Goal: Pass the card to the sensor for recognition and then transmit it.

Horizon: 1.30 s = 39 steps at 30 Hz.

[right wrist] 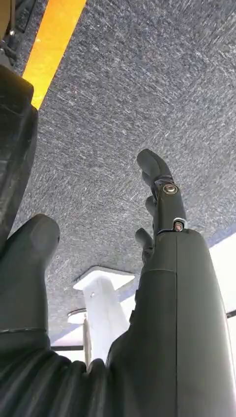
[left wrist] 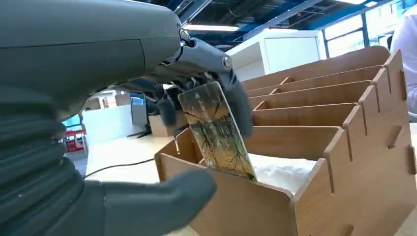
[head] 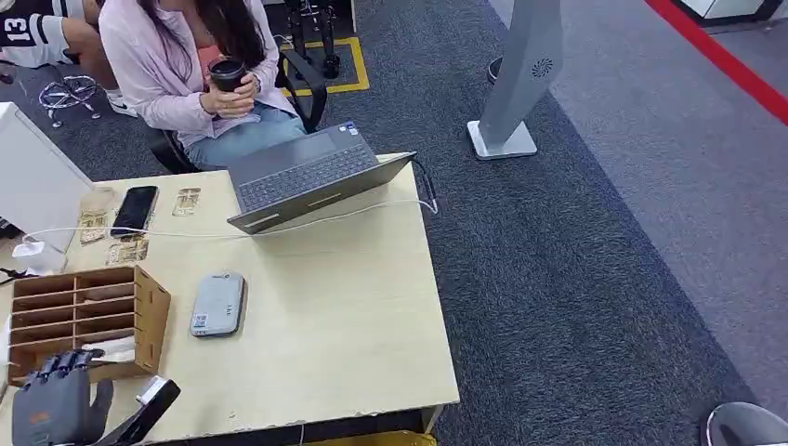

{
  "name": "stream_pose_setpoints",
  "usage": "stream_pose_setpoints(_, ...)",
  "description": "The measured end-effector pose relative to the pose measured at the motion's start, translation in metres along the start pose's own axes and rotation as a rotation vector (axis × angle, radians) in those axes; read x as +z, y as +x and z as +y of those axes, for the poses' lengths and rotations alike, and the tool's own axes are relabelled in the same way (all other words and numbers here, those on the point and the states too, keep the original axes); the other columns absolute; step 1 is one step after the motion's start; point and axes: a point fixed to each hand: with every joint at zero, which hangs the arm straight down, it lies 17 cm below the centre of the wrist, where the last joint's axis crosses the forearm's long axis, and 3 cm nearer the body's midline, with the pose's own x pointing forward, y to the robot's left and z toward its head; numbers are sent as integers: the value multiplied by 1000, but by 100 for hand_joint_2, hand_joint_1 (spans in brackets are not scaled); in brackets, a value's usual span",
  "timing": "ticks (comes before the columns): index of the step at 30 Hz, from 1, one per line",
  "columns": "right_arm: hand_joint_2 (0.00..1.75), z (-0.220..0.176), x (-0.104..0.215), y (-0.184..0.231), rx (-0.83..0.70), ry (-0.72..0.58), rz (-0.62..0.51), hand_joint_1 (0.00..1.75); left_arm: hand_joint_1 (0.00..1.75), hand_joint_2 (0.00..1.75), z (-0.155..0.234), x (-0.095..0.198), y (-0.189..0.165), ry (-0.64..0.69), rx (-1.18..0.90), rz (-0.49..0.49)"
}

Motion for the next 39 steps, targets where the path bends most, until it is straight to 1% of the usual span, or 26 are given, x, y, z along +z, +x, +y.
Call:
stream_pose_setpoints(17,175,1,0,1,6,2,-1,0,175,175,-1,0,2,-1,21,12)
stream_pose_setpoints(29,175,1,0,1,6,2,-3,0,175,175,3,0,7,24,45,-9)
stream_pose_setpoints(32,175,2,1,2,2,3,-7,0,175,175,20,-3,13,83,74,-33)
stream_pose_setpoints(35,175,1,0,2,-1,2,-8,0,175,175,56,-11,24,169,102,-61)
stream_pose_setpoints(39,175,1,0,3,-5,-1,-10,0,175,175,99,-20,49,259,124,-124)
